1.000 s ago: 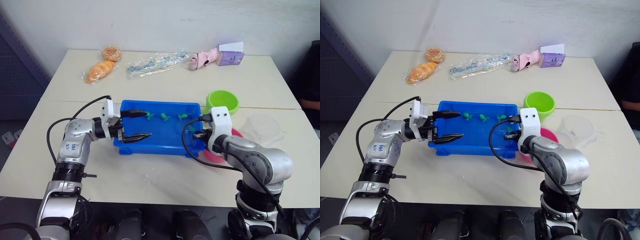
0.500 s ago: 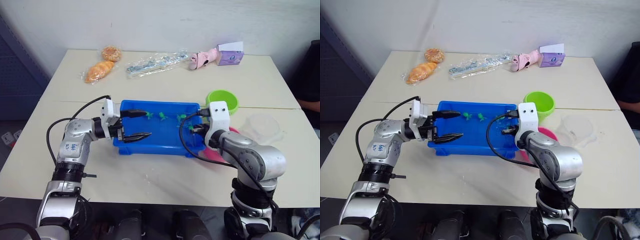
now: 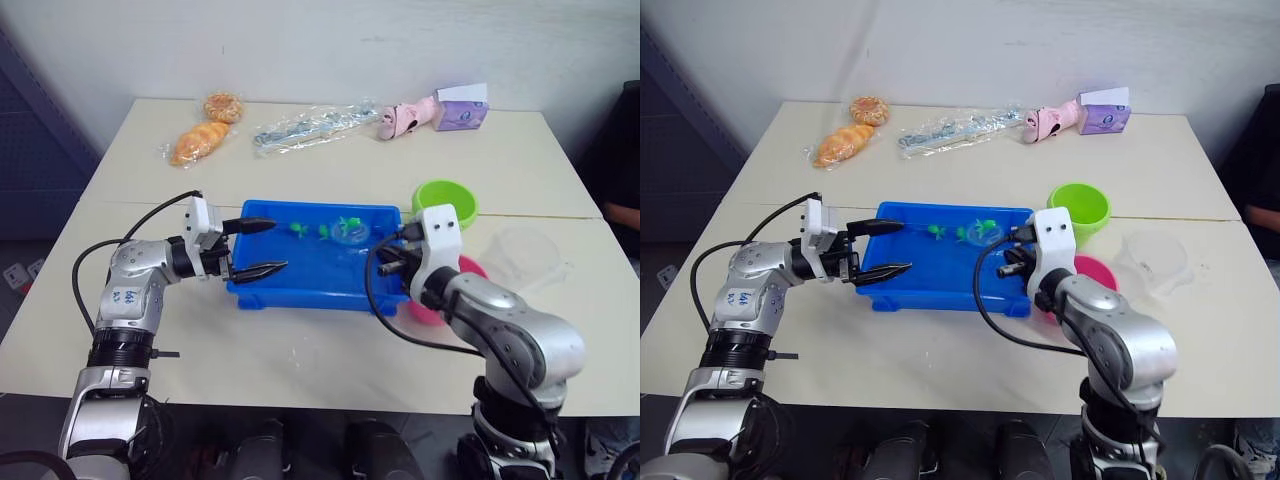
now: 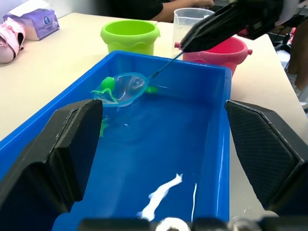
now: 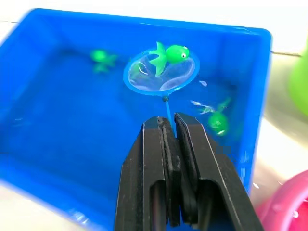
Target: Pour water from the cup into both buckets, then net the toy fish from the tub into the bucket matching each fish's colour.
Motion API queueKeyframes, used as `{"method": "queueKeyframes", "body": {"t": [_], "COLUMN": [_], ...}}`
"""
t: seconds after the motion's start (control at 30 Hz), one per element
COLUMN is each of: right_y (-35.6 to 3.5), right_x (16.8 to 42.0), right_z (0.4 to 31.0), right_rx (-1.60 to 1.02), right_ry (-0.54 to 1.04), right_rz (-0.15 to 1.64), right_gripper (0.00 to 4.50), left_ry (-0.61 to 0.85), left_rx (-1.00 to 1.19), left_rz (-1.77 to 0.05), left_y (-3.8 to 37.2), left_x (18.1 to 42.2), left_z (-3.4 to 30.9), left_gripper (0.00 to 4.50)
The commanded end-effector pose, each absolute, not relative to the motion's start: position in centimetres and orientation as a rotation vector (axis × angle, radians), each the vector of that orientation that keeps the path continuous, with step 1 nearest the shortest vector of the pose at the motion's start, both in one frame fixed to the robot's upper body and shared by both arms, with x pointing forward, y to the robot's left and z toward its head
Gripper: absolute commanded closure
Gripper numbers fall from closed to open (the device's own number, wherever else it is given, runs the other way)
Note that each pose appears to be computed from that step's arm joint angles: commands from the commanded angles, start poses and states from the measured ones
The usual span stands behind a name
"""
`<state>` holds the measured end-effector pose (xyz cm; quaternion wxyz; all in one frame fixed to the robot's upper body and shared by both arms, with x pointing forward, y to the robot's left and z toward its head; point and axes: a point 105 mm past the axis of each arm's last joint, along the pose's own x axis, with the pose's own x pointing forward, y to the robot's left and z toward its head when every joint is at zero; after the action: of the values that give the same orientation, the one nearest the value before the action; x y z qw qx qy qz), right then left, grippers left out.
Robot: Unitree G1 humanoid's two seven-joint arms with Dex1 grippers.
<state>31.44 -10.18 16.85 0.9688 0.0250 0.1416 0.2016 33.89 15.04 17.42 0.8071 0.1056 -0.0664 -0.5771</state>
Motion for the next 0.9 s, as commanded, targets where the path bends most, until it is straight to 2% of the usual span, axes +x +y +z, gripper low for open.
{"method": "queueKeyframes", "body": {"t": [0.03,0.3,0.5,0.7,0.9], "right_y": [-9.8,-11.3,-15.7,-22.3,-24.6], "right_x": [29.1,27.1,26.7,27.5,29.6], "right_z": [18.1,20.3,22.4,23.4,23.3], "right_rx": [0.038,0.039,-0.035,-0.164,-0.252], "right_ry": [0.175,0.036,-0.039,0.007,0.024], "right_rz": [0.500,0.522,0.415,0.276,0.213], "right_gripper": [4.50,4.50,4.50,4.50,4.50], "left_ry": [-0.173,-0.231,-0.289,-0.309,-0.316], "left_rx": [0.254,0.211,0.186,0.043,0.054], "left_rz": [-1.211,-1.211,-1.203,-1.186,-1.188], "left_y": [16.3,16.2,15.1,14.0,13.3], "left_x": [34.0,34.0,34.5,34.9,34.8], "left_z": [18.5,19.8,20.9,22.6,23.4], "left_gripper": [0.14,0.14,0.14,0.14,0.14]}}
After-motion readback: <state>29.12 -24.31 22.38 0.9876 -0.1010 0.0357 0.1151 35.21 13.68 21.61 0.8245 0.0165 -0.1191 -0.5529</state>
